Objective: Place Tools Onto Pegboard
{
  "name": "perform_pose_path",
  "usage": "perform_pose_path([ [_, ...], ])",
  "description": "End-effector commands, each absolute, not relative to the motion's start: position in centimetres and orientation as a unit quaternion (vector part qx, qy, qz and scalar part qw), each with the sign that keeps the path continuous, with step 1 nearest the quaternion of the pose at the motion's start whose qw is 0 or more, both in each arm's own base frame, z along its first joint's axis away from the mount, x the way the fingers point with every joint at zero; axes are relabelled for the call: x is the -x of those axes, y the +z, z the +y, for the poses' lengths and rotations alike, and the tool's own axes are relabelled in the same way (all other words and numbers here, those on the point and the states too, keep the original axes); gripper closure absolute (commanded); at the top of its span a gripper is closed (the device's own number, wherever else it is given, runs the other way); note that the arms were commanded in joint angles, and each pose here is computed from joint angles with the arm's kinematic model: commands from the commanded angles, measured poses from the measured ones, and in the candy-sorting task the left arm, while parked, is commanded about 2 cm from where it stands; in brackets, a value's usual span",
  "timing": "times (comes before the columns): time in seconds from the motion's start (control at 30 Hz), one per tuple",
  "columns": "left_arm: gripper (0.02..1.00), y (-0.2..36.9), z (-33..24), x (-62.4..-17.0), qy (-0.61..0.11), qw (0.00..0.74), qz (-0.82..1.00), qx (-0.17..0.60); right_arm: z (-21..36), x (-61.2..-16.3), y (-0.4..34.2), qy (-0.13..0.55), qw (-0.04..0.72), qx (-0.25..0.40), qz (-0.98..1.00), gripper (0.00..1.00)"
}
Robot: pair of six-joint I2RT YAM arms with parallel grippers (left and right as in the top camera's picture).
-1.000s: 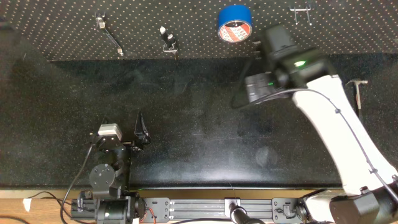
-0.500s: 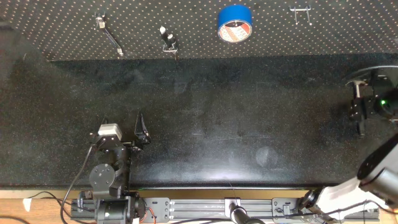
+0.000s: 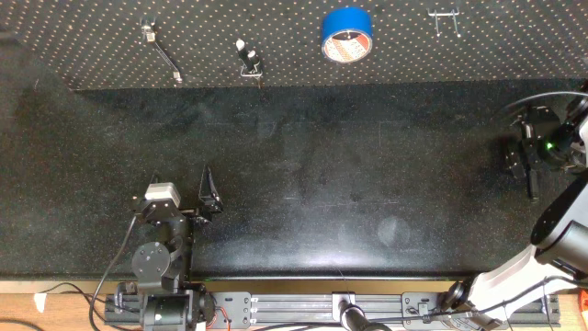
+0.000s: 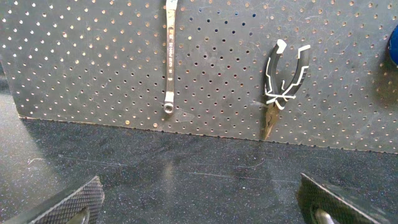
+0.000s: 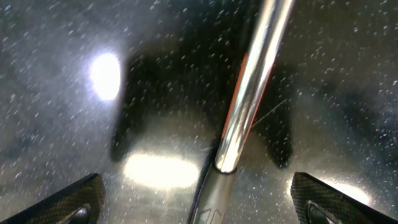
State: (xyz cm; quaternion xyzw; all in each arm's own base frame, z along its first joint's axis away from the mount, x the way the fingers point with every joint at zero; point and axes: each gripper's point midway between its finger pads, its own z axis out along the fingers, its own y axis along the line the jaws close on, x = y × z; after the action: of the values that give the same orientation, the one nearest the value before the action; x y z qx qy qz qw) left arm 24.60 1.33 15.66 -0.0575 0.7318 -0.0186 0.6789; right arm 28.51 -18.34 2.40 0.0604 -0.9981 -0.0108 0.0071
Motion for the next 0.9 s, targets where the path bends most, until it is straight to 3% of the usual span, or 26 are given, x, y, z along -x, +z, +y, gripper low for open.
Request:
perform_pose_path([
  [0.03,0.023,15.6,1.2,-24.6,-0.019,0.679,0.732,0.051,-18.6,-27.6,1.3,-0.006,0.034,-0.033,-0.999,0.023],
  [0.3,0.023,15.6,1.2,-24.6,-0.019,0.679,0.732,0.051,-18.0,-26.7,0.2,-0.011,0.044,-0.005,-0.999,0.020],
  [0.33,0.023,15.6,1.2,-24.6,-0.019,0.679,0.732,0.051,-18.2,-27.0,0.1,-0.006,0.038,0.012,-0.999,0.115],
  [0.43,0.023,15.6,1.2,-24.6,-0.019,0.679,0.732,0.051,-18.4,-27.0,0.0,0.002,0.036,0.036,-0.999,0.921],
  [0.57,0.023,15.6,1.2,-24.6,-0.019,0.679,0.732,0.051,-18.5,-27.2,-0.1,0.005,0.031,0.036,-0.999,0.923],
  [0.67,0.023,15.6,1.2,-24.6,-0.019,0.679,0.732,0.051,-17.8,-29.9,3.8,-0.009,-0.063,0.035,-0.997,0.923],
  [0.8,0.023,15.6,1.2,-24.6,-0.019,0.679,0.732,0.051,-13.6,-32.2,18.3,-0.028,-0.290,0.069,-0.954,0.925],
  [0.9,0.023,15.6,1.2,-24.6,-0.019,0.679,0.732,0.051,-8.1,-32.2,24.9,-0.029,-0.379,0.034,-0.924,0.925],
])
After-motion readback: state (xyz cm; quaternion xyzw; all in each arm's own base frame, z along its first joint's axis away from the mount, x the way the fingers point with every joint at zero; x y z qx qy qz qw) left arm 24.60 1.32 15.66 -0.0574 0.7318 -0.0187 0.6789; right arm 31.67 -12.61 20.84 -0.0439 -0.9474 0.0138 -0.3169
